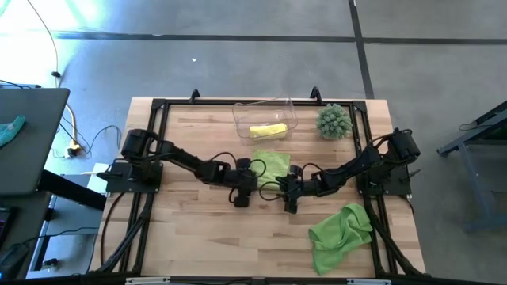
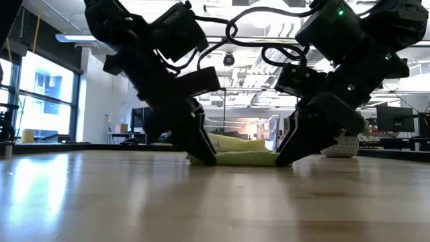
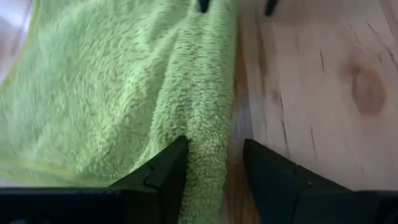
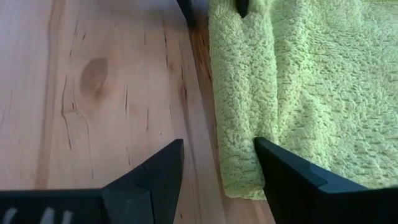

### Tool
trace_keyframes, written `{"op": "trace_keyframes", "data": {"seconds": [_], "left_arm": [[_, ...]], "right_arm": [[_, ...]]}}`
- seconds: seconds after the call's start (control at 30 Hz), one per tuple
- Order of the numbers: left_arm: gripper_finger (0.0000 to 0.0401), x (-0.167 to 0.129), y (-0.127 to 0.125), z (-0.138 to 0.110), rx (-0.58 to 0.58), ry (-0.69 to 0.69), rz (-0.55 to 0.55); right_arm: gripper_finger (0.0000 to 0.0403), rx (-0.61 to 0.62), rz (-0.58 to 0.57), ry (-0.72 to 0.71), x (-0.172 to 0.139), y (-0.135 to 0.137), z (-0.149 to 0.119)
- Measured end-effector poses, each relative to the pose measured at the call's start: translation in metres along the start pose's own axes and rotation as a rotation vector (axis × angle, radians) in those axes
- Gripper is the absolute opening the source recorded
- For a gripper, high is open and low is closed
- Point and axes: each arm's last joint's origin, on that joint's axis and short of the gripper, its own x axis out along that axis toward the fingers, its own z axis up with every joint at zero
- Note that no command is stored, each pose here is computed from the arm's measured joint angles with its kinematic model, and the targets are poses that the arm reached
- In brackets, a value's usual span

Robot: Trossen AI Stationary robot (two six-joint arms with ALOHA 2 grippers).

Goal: Roll microfiber towels into tight, uniform cylinder then place into a basket
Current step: Roll the light green microfiber towel

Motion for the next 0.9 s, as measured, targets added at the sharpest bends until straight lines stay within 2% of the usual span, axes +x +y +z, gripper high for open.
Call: {"op": "trace_keyframes", "data": {"seconds": [0.2,0.43,0.6,0.73,0.9], "left_arm": [[0.0108,0.007,0.017,-0.003,-0.264,0.017,-0.056],[0.006,0.014,0.017,-0.004,-0.399,0.011,-0.094],[0.0014,0.013,0.012,-0.003,-0.555,0.047,-0.285],[0.0008,0.013,0.006,-0.003,-0.624,0.096,-0.492],[0.0011,0.013,0.006,-0.002,-0.662,0.11,-0.527]], "right_arm": [[0.0192,0.012,0.002,-0.006,-0.001,0.0,0.001],[0.0192,0.023,0.027,-0.028,-0.012,0.003,0.006],[0.0192,0.003,0.056,-0.008,-0.029,0.0,0.01],[0.0192,-0.006,0.058,-0.003,-0.045,-0.003,0.013],[0.0192,-0.084,0.106,-0.089,-0.059,0.008,0.02]]}}
